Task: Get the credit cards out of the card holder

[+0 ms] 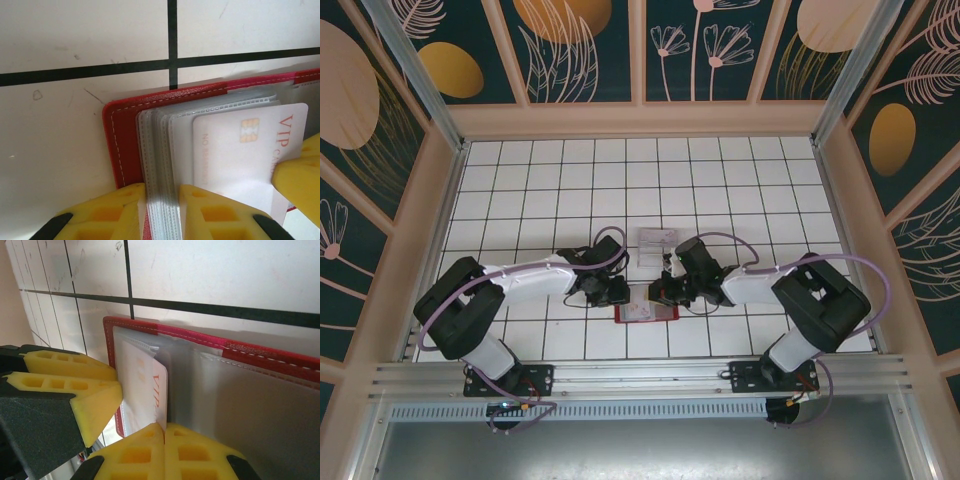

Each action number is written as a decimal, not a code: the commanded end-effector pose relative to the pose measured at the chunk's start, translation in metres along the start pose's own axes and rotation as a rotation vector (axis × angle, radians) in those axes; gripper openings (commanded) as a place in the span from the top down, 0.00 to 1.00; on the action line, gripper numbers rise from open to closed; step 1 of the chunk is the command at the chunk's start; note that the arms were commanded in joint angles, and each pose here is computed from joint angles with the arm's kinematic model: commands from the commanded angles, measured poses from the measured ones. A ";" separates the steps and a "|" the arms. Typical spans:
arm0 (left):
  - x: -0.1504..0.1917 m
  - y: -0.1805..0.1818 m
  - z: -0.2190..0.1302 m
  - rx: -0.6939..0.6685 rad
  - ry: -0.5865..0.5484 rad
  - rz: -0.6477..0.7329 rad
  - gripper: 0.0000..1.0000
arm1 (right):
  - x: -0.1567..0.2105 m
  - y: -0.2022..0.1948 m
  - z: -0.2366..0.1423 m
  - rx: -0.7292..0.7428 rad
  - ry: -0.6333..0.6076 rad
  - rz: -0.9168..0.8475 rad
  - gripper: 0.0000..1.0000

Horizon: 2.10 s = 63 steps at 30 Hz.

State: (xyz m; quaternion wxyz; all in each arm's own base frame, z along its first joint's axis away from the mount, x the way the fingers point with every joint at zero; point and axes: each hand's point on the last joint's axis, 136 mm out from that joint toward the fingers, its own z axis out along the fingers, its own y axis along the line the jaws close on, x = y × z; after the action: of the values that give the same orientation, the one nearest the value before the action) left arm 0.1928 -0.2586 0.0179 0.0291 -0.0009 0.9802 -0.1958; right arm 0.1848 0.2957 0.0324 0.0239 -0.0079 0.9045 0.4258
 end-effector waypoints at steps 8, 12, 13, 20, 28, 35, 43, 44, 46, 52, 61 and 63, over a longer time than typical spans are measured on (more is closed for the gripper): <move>0.023 0.057 0.010 -0.230 0.073 -0.018 0.74 | 0.009 -0.035 -0.011 0.113 -0.009 0.037 0.97; 0.023 0.055 0.010 -0.220 0.073 -0.023 0.74 | 0.008 -0.033 -0.012 0.090 -0.017 0.031 0.96; 0.023 0.056 0.010 -0.224 0.072 -0.023 0.74 | 0.008 -0.033 -0.013 0.087 -0.020 0.030 0.96; 0.022 0.054 0.010 -0.219 0.069 -0.025 0.74 | 0.008 -0.035 -0.018 0.083 -0.039 0.029 0.97; 0.018 0.039 0.005 -0.142 0.041 -0.053 0.74 | 0.003 -0.025 -0.035 0.063 -0.080 0.006 0.97; 0.004 0.018 -0.008 -0.061 -0.026 -0.064 0.73 | -0.008 -0.012 -0.054 0.090 -0.118 -0.080 0.98; -0.011 0.002 -0.020 -0.017 -0.090 -0.037 0.71 | -0.031 0.037 -0.078 0.113 -0.072 -0.486 1.00; -0.013 0.001 -0.021 -0.013 -0.100 -0.035 0.71 | -0.035 0.042 -0.083 0.138 -0.066 -0.548 0.99; -0.016 -0.001 -0.023 -0.005 -0.114 -0.028 0.71 | -0.043 0.052 -0.092 0.178 -0.064 -0.671 0.99; -0.025 -0.007 -0.025 0.008 -0.155 -0.021 0.71 | -0.072 0.062 -0.113 0.362 -0.017 -1.073 1.00; -0.024 -0.002 -0.023 0.000 -0.161 -0.002 0.71 | -0.102 0.062 -0.116 0.506 0.187 -1.423 1.00; -0.024 -0.001 -0.023 -0.003 -0.163 0.001 0.71 | -0.109 0.063 -0.114 0.521 0.217 -1.456 1.00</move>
State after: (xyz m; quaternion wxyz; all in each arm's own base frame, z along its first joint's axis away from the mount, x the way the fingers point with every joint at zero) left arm 0.2099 -0.2515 0.0340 0.0903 -0.0229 0.9770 -0.1917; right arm 0.2844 0.2581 0.1590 0.2339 -0.5745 0.7756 0.1169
